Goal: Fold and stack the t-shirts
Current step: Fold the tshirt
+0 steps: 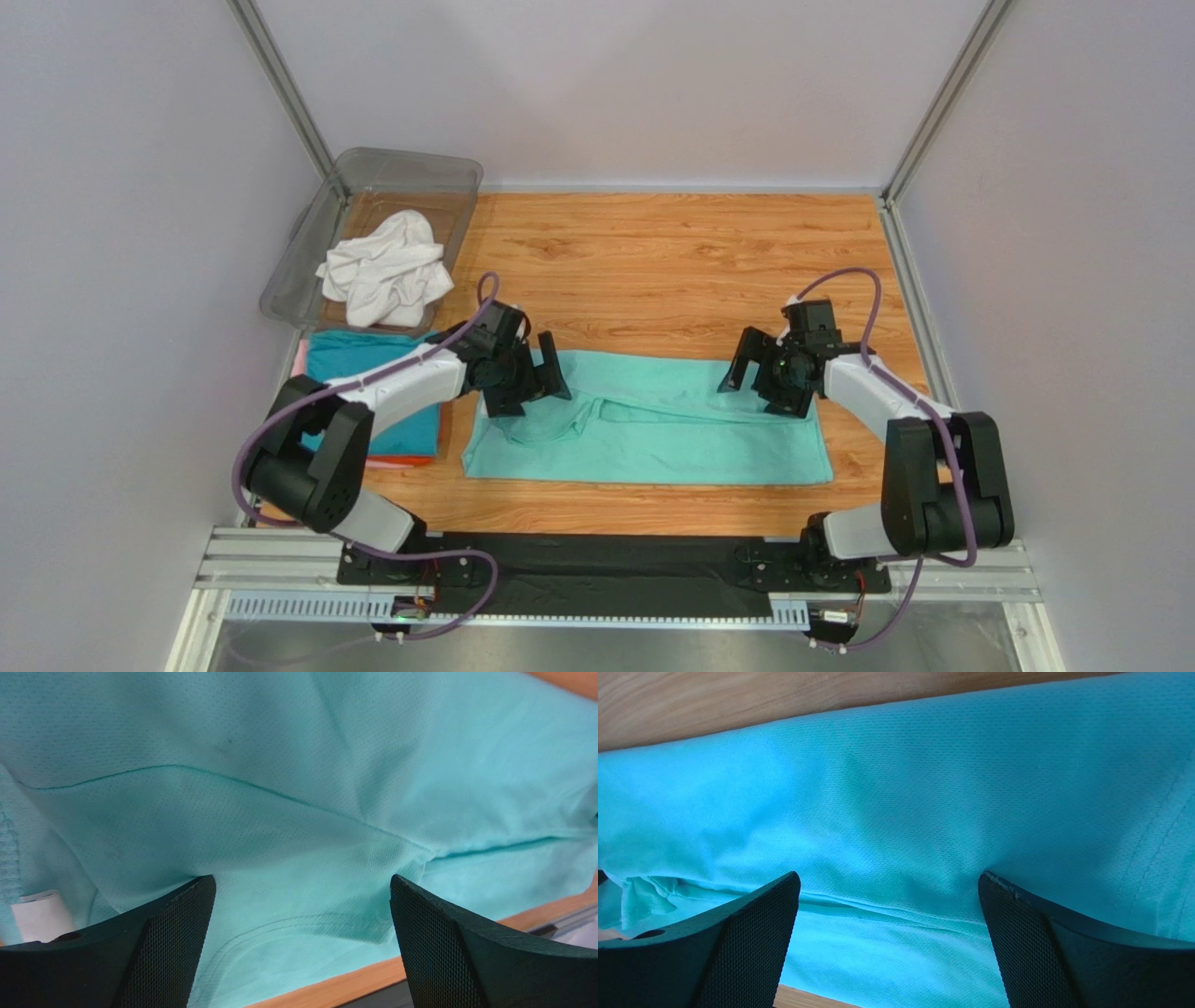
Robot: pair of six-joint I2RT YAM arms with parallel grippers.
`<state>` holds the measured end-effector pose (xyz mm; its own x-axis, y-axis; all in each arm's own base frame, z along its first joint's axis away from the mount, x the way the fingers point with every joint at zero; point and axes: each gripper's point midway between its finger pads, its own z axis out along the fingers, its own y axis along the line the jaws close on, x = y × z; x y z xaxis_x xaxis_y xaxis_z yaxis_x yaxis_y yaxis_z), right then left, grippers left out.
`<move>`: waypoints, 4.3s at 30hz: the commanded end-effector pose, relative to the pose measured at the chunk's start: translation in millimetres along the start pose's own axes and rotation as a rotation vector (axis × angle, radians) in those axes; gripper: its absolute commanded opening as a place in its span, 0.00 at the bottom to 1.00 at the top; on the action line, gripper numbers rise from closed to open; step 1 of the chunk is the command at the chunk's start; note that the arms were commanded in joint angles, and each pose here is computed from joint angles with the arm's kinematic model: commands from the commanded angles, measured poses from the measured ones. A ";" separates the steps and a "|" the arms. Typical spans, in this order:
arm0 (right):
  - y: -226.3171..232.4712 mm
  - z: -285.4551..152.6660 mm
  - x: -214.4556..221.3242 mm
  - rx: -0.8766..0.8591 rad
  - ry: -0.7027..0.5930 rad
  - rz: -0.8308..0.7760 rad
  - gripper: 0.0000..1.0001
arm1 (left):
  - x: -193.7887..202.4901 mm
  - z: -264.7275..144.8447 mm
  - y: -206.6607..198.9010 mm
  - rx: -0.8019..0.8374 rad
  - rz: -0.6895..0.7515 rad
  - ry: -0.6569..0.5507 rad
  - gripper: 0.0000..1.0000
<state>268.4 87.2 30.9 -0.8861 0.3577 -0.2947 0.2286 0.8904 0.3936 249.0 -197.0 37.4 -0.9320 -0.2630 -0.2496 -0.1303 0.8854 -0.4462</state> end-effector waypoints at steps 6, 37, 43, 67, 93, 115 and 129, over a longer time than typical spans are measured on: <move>-4.6 -18.1 88.4 -0.015 0.154 0.009 1.00 | -87.2 54.0 -29.0 -0.123 0.075 0.002 1.00; 176.6 -80.7 32.8 -0.157 -0.081 -0.498 1.00 | -182.3 -132.5 -108.9 0.025 0.277 -0.494 1.00; 213.5 -26.9 -24.7 -0.029 -0.144 -0.610 1.00 | -97.9 -140.1 -53.2 0.091 0.205 -0.480 1.00; 176.7 155.8 -75.3 0.343 -0.017 -0.610 1.00 | 8.9 -93.9 15.4 0.146 0.102 -0.310 1.00; 215.4 35.2 -177.3 0.148 -0.232 -0.382 1.00 | 65.0 -69.5 -26.0 0.299 0.238 -0.017 1.00; 128.0 -50.1 58.3 -0.012 -0.093 -0.408 1.00 | 154.9 -38.3 -22.3 0.284 0.245 0.130 0.80; 67.9 -46.3 173.0 0.025 0.125 -0.362 0.92 | 167.3 -13.9 -5.4 0.132 0.242 0.167 0.19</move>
<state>113.9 197.3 47.3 -0.9477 -0.0993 -0.3034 -0.1774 0.9540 0.2417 88.9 -247.9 15.6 -0.9754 0.0258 -0.2190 0.1452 0.8226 -0.5497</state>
